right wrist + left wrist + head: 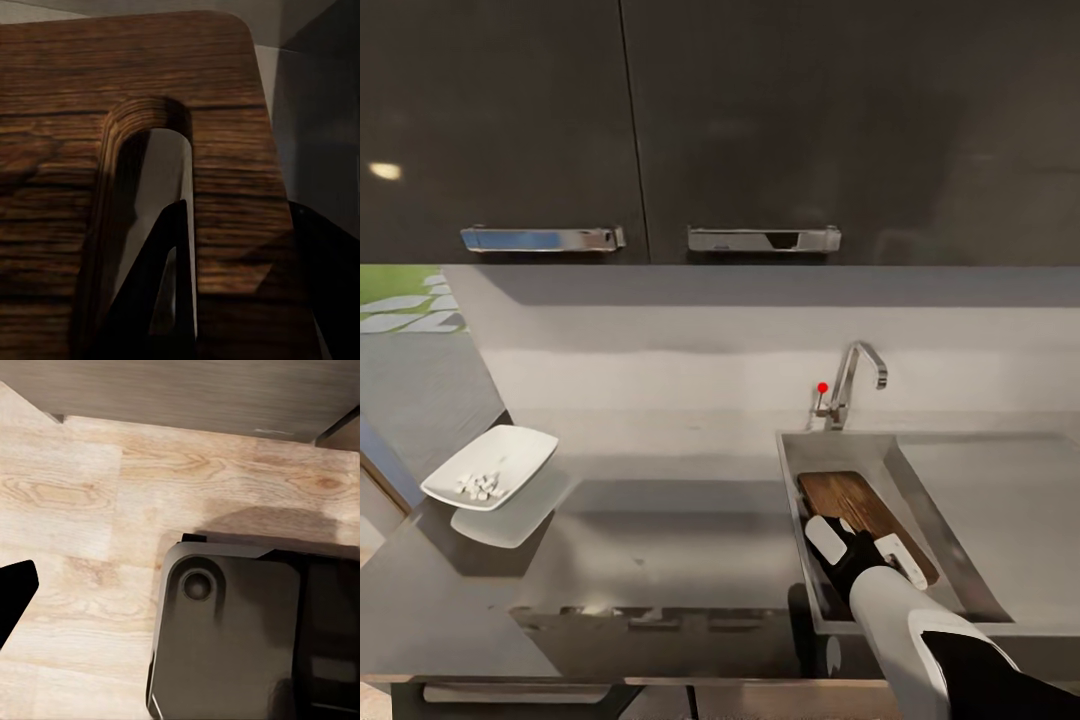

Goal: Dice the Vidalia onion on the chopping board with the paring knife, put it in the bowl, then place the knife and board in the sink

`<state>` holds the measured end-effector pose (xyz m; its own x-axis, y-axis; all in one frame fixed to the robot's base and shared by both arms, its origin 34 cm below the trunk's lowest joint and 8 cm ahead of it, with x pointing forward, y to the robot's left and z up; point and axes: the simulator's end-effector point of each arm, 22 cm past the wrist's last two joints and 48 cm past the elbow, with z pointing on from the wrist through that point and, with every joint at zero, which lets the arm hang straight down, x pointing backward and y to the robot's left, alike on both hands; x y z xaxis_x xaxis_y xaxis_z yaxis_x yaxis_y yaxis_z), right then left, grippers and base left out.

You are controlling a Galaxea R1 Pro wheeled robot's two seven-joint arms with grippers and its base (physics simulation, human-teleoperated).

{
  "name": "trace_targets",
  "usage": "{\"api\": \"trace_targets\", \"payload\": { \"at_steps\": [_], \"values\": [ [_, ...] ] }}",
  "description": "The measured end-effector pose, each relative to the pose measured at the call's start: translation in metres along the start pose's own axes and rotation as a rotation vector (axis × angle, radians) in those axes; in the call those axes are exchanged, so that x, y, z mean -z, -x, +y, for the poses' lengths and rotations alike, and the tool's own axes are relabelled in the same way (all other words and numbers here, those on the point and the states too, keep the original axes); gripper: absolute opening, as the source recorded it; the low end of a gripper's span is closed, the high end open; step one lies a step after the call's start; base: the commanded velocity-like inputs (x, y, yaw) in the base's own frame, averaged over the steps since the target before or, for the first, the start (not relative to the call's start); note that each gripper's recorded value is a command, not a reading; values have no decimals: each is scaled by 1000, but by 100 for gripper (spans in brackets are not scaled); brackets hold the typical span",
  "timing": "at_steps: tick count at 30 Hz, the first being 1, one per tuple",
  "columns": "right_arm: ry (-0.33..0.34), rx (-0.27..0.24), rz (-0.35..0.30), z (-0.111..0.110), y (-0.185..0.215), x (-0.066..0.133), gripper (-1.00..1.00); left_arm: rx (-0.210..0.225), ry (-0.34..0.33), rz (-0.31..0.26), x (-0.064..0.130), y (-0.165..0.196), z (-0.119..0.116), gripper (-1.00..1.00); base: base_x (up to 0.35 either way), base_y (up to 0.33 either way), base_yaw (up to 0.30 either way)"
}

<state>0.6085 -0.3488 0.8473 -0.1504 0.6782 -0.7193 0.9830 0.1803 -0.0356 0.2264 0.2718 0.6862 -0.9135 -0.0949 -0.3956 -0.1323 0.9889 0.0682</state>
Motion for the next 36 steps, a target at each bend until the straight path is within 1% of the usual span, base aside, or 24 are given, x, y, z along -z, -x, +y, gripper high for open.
{"api": "trace_targets", "payload": {
  "at_steps": [4, 6, 10, 13, 20, 36],
  "values": [
    [-5, -32, -24, -2, 3, -3, -100, -1, 1, 6, 0, -2, 0, 100, 0, 0, 0],
    [2, -31, -27, -1, 1, -5, -100, -1, 1, 9, 0, -3, 0, 100, 0, 0, 0],
    [48, -19, -27, 7, -3, -8, -100, -2, 1, 15, 0, -5, 0, 100, 0, 0, 0],
    [44, -24, -36, 5, 2, -14, -100, -2, 1, 17, 0, -6, 0, 100, 0, 0, 0],
    [35, -27, -48, 1, 10, -22, -100, -2, 1, 17, 0, -6, 0, 100, 0, 0, 0],
    [34, -24, -55, 1, 13, -24, -100, -2, 2, 17, 0, -6, 1, 100, 0, 0, 0]
  ]
}}
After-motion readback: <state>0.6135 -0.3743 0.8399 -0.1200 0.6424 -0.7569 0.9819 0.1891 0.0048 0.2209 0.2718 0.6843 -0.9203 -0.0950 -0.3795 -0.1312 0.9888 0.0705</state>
